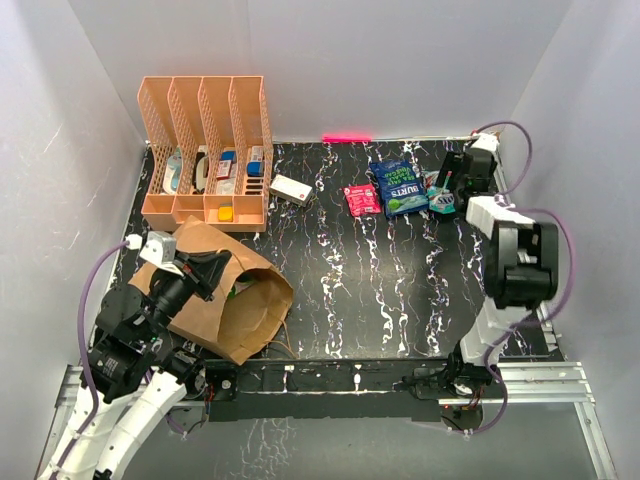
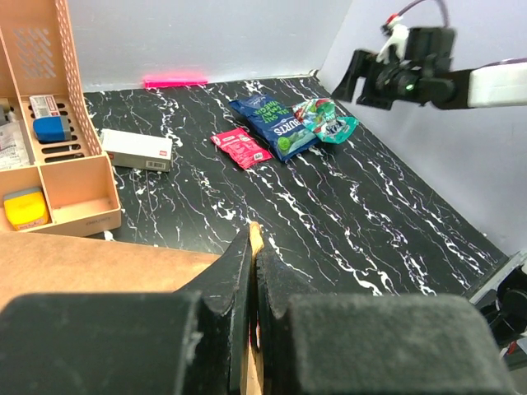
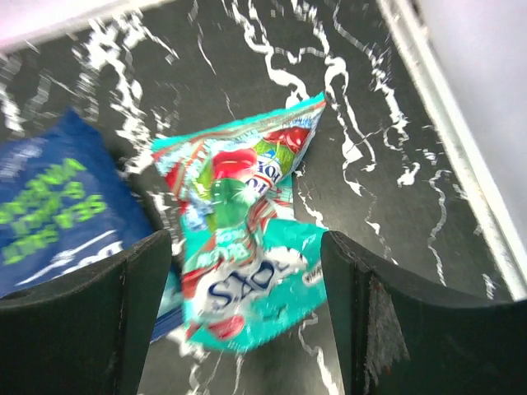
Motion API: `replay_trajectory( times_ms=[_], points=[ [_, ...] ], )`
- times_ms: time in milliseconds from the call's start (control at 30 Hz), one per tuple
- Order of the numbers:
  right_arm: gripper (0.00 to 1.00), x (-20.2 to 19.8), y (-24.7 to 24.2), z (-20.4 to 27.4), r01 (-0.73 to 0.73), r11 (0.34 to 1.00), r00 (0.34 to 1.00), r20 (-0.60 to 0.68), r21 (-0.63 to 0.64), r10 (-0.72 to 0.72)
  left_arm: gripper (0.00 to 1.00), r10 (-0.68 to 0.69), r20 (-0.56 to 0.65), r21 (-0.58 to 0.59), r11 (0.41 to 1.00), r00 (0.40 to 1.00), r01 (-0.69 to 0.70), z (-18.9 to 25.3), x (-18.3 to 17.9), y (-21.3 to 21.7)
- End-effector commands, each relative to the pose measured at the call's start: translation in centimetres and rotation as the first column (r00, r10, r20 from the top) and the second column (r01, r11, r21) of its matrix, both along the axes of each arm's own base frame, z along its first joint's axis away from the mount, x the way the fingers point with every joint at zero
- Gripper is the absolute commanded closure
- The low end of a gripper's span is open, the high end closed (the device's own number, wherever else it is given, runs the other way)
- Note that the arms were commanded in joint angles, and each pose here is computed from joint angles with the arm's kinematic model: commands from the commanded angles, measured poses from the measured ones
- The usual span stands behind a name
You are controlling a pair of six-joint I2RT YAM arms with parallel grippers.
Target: Take the snacks out of the paper bag
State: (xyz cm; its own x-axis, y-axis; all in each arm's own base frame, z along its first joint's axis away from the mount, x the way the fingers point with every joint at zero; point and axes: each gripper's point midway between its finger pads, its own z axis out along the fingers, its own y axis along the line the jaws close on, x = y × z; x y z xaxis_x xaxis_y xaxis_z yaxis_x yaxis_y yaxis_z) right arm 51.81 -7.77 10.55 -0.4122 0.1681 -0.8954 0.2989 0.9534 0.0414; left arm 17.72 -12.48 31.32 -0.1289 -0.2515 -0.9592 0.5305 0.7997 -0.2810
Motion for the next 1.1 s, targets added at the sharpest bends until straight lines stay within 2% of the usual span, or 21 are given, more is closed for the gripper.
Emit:
replay_trajectory(
  times_ms=[0, 100, 167, 233, 333, 467, 500, 533, 667, 800, 933, 1067],
  points=[
    [0.24, -3.8, 1.3, 10.4, 0.048, 0.992, 0.985, 0.157, 0.114, -0.066, 1.00, -0.020, 0.035, -0.031, 0.999, 0.999, 0.021, 1.8, -0.2, -0.4],
    [0.22, -7.4, 7.3, 10.2, -0.160, 0.957, 0.972, 0.208, 0.241, 0.110, 1.00, -0.020, 0.006, -0.054, 0.998, 1.000, 0.020, 2.0, -0.2, -0.5],
    [0.22, -10.1, 13.4, 10.7, -0.361, 0.902, 0.916, 0.274, 0.238, 0.294, 1.00, -0.013, -0.005, -0.068, 0.998, 1.000, 0.012, 2.2, -0.3, -0.3],
    [0.22, -13.1, 18.6, 9.8, -0.497, 0.844, 0.855, 0.280, 0.204, 0.436, 1.00, -0.002, -0.015, -0.073, 0.997, 1.000, 0.001, 2.3, -0.5, -0.1],
    [0.22, -18.0, 25.3, 8.7, -0.666, 0.717, 0.739, 0.304, 0.203, 0.601, 1.00, 0.043, -0.043, -0.073, 0.996, 0.998, -0.046, 2.4, -0.5, 0.8],
    [0.23, -23.8, 31.6, 7.2, -0.782, 0.550, 0.623, 0.318, 0.295, 0.715, 1.00, 0.088, -0.099, -0.076, 0.993, 0.991, -0.096, 1.9, -0.5, 1.6],
    [0.23, -25.3, 33.3, 7.0, -0.811, 0.506, 0.582, 0.326, 0.293, 0.745, 1.00, 0.093, -0.108, -0.073, 0.992, 0.990, -0.101, 1.8, -0.5, 1.7],
    [0.23, -27.8, 35.5, 6.7, -0.857, 0.438, 0.511, 0.334, 0.271, 0.792, 1.00, 0.101, -0.120, -0.072, 0.991, 0.988, -0.110, 1.8, -0.5, 1.8],
    [0.23, -34.0, 41.0, 7.5, -0.958, 0.284, 0.273, 0.355, 0.022, 0.894, 1.00, 0.125, -0.141, -0.066, 0.989, 0.982, -0.135, 1.6, -0.4, 2.2],
    [0.23, -38.0, 45.6, 6.8, -0.944, 0.164, 0.098, 0.235, -0.285, 0.967, 1.00, 0.142, -0.162, -0.058, 0.986, 0.977, -0.153, 1.3, -0.2, 2.4],
    [0.22, -39.1, 49.8, 6.4, -0.856, 0.059, 0.003, 0.110, -0.513, 0.994, 1.00, 0.153, -0.175, -0.052, 0.985, 0.973, -0.165, 1.1, -0.1, 2.5],
    [0.20, -38.4, 52.8, 7.3, -0.780, 0.049, -0.023, 0.108, -0.624, 0.994, 1.00, 0.153, -0.171, -0.062, 0.984, 0.973, -0.165, 1.3, -0.3, 2.6]
  ],
)
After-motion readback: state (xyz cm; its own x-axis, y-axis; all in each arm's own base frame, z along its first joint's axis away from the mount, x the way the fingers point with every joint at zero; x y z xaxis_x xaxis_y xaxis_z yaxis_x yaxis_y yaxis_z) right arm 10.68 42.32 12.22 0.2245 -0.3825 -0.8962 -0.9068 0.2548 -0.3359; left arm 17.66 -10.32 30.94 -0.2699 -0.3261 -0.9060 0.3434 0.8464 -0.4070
